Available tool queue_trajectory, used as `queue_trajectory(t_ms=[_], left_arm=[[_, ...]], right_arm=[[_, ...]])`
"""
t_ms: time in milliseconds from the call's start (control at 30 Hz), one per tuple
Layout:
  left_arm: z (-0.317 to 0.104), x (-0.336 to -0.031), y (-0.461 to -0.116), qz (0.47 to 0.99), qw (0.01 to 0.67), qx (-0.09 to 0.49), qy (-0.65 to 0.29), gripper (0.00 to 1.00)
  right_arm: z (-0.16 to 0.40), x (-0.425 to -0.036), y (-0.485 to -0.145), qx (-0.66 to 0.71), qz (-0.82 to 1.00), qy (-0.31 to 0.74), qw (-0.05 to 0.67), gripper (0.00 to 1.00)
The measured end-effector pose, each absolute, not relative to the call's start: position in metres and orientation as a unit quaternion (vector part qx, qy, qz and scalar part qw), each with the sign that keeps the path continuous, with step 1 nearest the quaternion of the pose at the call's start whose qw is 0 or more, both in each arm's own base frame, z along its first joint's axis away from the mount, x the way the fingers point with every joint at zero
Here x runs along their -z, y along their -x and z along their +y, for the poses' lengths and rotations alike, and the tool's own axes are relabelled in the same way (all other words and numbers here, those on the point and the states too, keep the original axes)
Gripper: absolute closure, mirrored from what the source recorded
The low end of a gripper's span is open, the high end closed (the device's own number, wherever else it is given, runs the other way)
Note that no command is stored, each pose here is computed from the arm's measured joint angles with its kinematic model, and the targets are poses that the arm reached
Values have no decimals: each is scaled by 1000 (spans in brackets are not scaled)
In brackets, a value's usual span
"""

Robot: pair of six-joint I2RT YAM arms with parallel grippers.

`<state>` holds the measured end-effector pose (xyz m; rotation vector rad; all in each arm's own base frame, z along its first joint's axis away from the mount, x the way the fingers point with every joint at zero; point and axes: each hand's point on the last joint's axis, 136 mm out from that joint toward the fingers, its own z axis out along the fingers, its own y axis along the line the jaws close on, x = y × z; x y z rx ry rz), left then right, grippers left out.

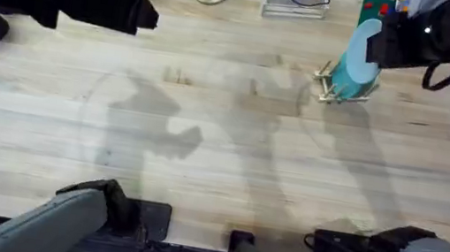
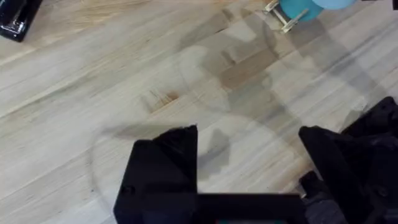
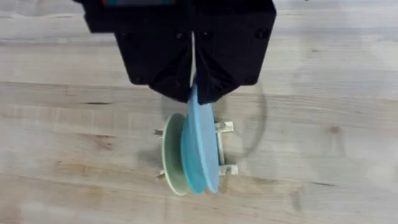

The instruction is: Pick up the plates from the table one by one and place each into a slot on the dish rack.

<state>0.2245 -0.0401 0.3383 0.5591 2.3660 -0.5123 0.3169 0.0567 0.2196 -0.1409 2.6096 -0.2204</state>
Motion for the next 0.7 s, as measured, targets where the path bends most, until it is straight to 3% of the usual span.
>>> queue_trajectory(t_ms=[700], left_arm=[[-40, -338, -225, 901, 323, 195, -213, 7]], right_arm=[[61, -195, -330, 90, 968, 58, 228, 972]])
